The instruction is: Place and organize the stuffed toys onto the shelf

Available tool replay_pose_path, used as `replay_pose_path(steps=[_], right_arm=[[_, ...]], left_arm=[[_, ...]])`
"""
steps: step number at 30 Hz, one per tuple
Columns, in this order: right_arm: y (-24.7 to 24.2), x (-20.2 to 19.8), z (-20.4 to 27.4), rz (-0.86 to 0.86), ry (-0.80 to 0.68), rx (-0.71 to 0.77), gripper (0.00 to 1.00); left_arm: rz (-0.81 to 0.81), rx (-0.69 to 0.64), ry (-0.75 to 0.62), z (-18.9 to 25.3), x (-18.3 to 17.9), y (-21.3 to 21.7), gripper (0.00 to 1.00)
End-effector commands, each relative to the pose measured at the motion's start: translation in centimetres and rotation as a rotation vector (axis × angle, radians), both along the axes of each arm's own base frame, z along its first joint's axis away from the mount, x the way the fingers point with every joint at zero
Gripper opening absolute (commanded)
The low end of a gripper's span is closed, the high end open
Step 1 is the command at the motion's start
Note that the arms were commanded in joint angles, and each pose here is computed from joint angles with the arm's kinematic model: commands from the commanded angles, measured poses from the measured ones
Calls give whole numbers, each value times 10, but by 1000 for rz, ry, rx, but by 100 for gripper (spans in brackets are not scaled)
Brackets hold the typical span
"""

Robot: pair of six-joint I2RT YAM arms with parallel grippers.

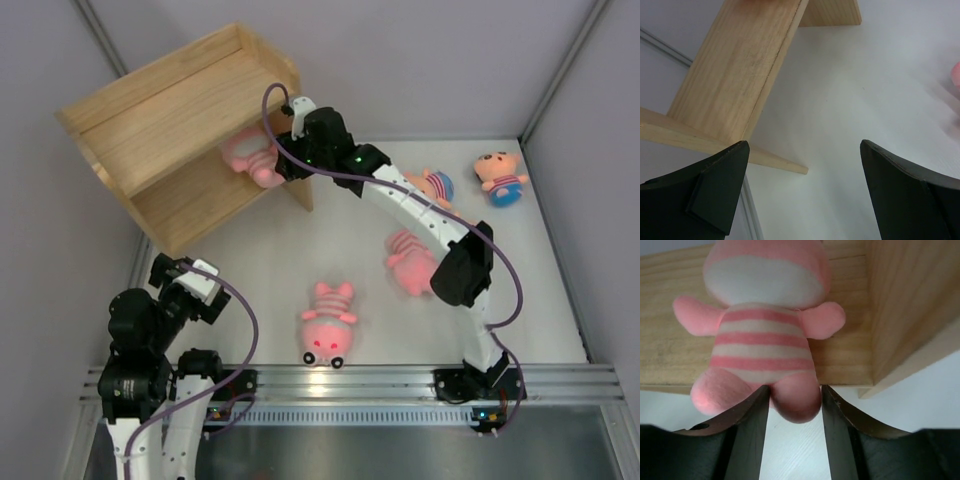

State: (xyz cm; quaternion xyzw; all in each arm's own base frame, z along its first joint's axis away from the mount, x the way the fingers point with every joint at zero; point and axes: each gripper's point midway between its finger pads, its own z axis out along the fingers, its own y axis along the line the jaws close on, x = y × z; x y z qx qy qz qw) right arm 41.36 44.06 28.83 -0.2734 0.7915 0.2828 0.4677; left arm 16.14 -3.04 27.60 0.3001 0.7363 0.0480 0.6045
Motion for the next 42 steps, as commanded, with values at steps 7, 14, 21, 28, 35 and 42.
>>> replay_pose_path(steps=[7,14,21,28,35,42], right_arm=[[-31,3,88,-127,-136,178,59],[-64,-44,88,-52,-136,89,72],[-105,-133,-8,186,23,-68,81],[-91,-184,-126,437,344,-173,90],[-71,-204,-189,552,526,-187,94],[-82,-236,-229,596,649,-222,76]], left_arm=[[15,-1,17,-11,3,2,99],[15,3,14,-11,3,3,99],[10,-11,17,-11,3,1,99],[18,5,42,-13,-2,3,99],[32,28,74,-18,-9,7,99],[-6,3,119,-25,-10,-1,99]])
